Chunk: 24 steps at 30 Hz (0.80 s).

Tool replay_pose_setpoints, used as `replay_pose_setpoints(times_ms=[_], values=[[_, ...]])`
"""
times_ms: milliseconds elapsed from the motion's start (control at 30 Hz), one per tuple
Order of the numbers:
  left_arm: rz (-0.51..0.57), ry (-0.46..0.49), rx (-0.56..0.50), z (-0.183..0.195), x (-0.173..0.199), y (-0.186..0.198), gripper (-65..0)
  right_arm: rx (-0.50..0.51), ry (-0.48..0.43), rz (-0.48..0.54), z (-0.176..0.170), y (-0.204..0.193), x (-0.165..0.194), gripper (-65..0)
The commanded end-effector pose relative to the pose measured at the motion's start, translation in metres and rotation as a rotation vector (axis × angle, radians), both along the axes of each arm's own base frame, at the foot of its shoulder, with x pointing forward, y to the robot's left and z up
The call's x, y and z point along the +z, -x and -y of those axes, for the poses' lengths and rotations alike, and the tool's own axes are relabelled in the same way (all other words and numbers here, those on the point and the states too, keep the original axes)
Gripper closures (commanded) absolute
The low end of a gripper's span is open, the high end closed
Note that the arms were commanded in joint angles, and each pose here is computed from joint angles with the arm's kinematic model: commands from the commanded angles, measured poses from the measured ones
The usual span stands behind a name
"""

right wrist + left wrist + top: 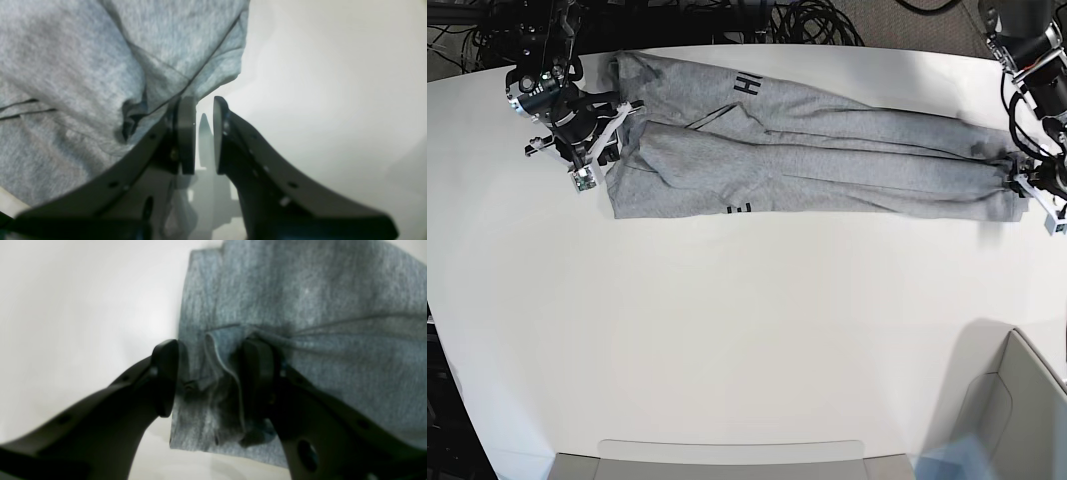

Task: Fold the T-shirt properly
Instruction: 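Hold the strip end with the left gripper and straighten it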

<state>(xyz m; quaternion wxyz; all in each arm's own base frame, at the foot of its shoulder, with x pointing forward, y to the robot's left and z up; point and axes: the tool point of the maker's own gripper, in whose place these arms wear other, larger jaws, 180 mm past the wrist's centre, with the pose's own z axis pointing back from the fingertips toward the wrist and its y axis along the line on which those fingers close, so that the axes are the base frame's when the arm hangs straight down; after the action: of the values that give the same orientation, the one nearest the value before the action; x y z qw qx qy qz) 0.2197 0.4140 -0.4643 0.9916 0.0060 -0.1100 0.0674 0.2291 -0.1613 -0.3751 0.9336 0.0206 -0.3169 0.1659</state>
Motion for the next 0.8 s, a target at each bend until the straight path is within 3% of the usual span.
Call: replay_pose_setpoints(times_ms=[0,167,300,500,633,767], values=[[-0.113,0.027,-0.023,0.015,-0.022,0.032,-26.1,0.006,-0.006,0.044,-0.001,-0.007,0.010,-10.3],[-0.096,0.114,-0.085,0.048,-0.025,0.036,-14.1,0.006,-0.006,0.045,-0.001,-0.008,0.010,-10.3],[-0.099,0.120,-0.108,0.054,-0.019,0.039,0.0,0.005,-0.008,0.049,-0.001,-0.009,0.011,-10.3],[-0.065,0.104,-0.100,0.048,-0.010,0.031,0.0,0.004,-0.010,0.050,-0.002,-0.010,0.011,-10.3],[-0.006,0.081,0.001,0.021,0.005,0.030,0.0,0.004,-0.010,0.050,-0.002,-0.010,0.011,-10.3],[0.037,0.000,0.039,-0.019,0.036,0.018,0.0,0.004,-0.010,0.050,-0.002,-0.010,0.011,-10.3]])
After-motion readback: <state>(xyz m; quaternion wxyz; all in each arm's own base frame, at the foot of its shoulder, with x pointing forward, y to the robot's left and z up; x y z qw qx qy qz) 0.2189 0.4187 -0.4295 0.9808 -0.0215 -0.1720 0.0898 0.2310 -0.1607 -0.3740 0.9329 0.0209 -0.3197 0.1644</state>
